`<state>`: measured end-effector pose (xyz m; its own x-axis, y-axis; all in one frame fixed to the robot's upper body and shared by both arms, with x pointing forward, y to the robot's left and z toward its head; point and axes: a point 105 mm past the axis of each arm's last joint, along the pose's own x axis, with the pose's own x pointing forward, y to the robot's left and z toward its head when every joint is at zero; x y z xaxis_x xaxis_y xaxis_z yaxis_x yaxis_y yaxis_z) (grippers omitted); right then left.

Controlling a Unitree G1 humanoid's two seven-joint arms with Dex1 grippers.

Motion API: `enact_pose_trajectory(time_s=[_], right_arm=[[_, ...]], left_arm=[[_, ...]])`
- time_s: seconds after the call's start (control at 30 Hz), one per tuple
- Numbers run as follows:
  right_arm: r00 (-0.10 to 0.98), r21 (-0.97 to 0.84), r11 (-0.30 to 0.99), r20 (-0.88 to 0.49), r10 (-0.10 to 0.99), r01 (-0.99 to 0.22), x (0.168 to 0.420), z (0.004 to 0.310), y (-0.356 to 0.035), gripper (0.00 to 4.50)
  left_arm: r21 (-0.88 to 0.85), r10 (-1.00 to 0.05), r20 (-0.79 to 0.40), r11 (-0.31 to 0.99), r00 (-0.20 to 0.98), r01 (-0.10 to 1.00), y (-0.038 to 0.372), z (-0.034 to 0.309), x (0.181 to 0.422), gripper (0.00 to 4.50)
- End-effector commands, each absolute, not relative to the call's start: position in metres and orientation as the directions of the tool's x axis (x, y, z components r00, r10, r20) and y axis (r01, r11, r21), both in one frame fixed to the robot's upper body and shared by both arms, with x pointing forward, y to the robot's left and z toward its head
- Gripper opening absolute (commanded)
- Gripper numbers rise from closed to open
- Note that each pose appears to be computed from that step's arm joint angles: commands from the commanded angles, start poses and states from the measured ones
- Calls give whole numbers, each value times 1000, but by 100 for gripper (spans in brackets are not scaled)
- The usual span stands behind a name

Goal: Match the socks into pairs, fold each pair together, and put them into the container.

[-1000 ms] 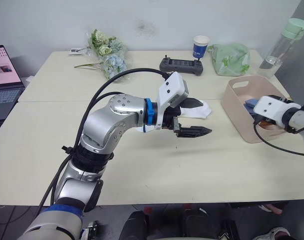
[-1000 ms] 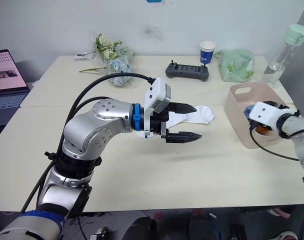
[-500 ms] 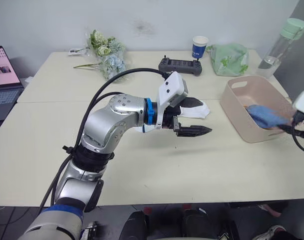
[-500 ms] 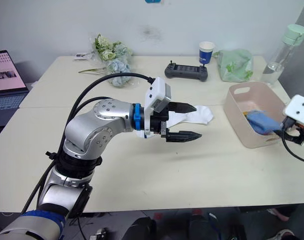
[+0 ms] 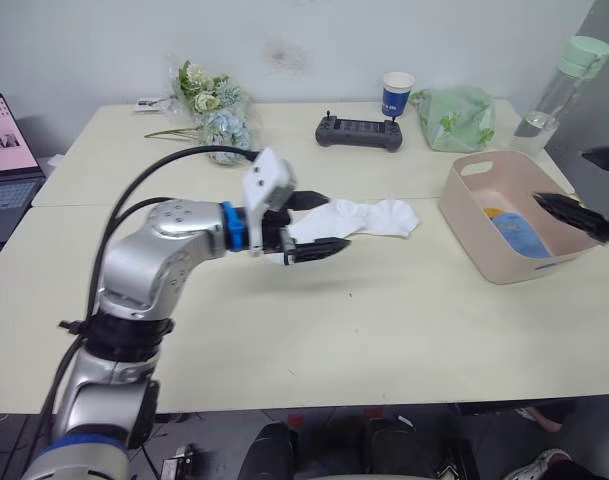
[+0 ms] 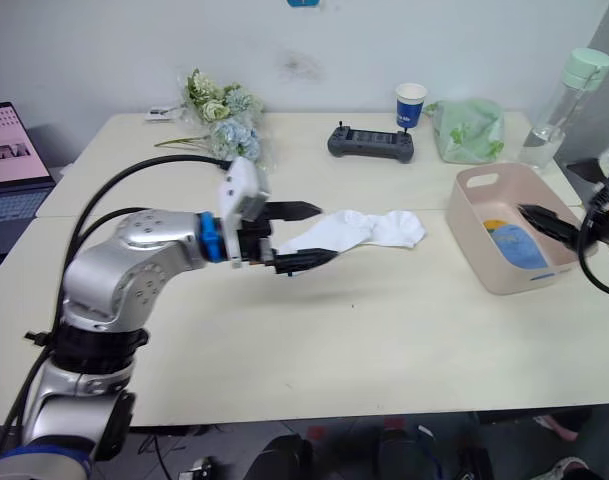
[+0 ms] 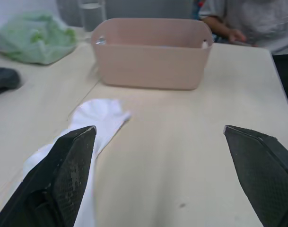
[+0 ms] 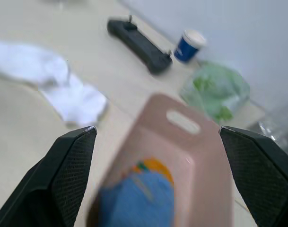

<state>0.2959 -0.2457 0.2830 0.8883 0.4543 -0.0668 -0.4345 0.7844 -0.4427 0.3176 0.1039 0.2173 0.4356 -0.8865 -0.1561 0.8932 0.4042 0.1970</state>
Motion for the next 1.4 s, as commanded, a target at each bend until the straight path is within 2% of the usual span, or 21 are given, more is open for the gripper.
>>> enact_pose_trajectory(time_s=[0.03,0.1,0.33,0.47,0.57,0.73,1.03,1.13,1.23,1.33,1.4], right_arm=[[833,-425,749,-24,553,-509,297,273,-197,446],[774,-392,700,-55,630,-598,296,251,-166,446],[628,-364,538,-196,753,-760,276,176,-110,446],[530,-325,450,-225,818,-832,255,157,-103,446],[538,-298,470,-210,817,-831,252,156,-106,446],[542,-285,477,-222,811,-831,252,156,-104,446],[552,-268,492,-243,798,-829,248,155,-104,446],[553,-264,494,-243,797,-828,248,155,-103,446],[549,-259,491,-249,798,-832,245,153,-102,446],[555,-256,499,-248,794,-828,245,152,-102,450],[561,-246,510,-241,792,-825,245,153,-102,450]], left_arm=[[265,-823,-105,517,558,814,145,225,317,450],[257,-760,-116,599,640,758,175,212,315,450],[251,-614,-237,710,753,658,232,152,293,450],[210,-609,-287,713,739,669,237,131,278,450],[228,-638,-285,679,715,698,227,129,275,450],[353,-661,-299,593,688,723,204,124,296,450],[466,-729,-322,433,604,772,157,114,342,450],[480,-693,-346,449,633,753,150,109,365,450],[451,-680,-398,439,616,777,144,101,377,450],[435,-661,-441,435,608,788,142,96,386,390],[428,-656,-459,428,599,796,141,94,390,329]])
